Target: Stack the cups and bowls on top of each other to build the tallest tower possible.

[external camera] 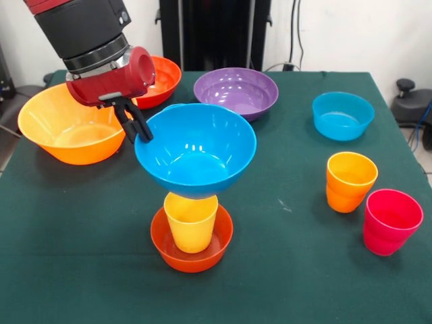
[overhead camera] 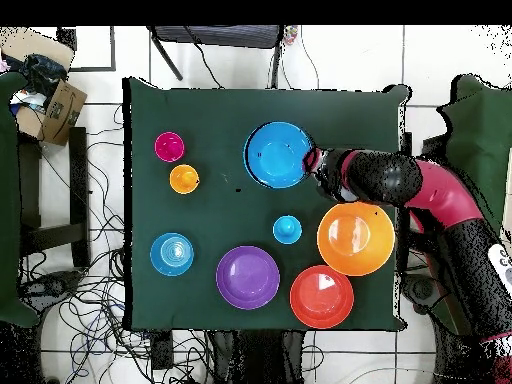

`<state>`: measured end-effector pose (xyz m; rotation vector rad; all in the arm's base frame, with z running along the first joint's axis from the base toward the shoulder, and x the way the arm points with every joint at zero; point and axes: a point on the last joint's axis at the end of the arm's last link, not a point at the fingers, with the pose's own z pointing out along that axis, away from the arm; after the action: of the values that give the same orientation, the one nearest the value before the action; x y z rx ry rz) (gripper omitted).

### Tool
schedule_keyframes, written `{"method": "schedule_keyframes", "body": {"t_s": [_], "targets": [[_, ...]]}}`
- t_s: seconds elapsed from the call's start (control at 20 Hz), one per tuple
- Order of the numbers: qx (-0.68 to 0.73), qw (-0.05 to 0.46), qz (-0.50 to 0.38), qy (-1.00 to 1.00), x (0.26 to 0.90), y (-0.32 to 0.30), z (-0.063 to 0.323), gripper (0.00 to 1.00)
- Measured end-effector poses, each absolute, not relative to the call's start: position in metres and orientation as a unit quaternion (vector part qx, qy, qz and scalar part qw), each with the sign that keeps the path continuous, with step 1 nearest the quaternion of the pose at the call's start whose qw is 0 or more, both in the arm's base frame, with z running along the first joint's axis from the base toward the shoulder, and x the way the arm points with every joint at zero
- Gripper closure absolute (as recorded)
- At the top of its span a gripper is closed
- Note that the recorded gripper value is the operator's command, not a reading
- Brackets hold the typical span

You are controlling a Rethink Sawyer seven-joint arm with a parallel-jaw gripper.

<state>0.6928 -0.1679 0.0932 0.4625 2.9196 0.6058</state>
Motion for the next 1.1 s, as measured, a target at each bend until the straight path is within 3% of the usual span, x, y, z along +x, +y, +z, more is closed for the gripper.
{"method": "schedule_keyframes", "body": {"t_s": [1.1], "targets": [[0.146,0.066,0.202,0.966,0.703,-0.158,0.085,1.00]]}}
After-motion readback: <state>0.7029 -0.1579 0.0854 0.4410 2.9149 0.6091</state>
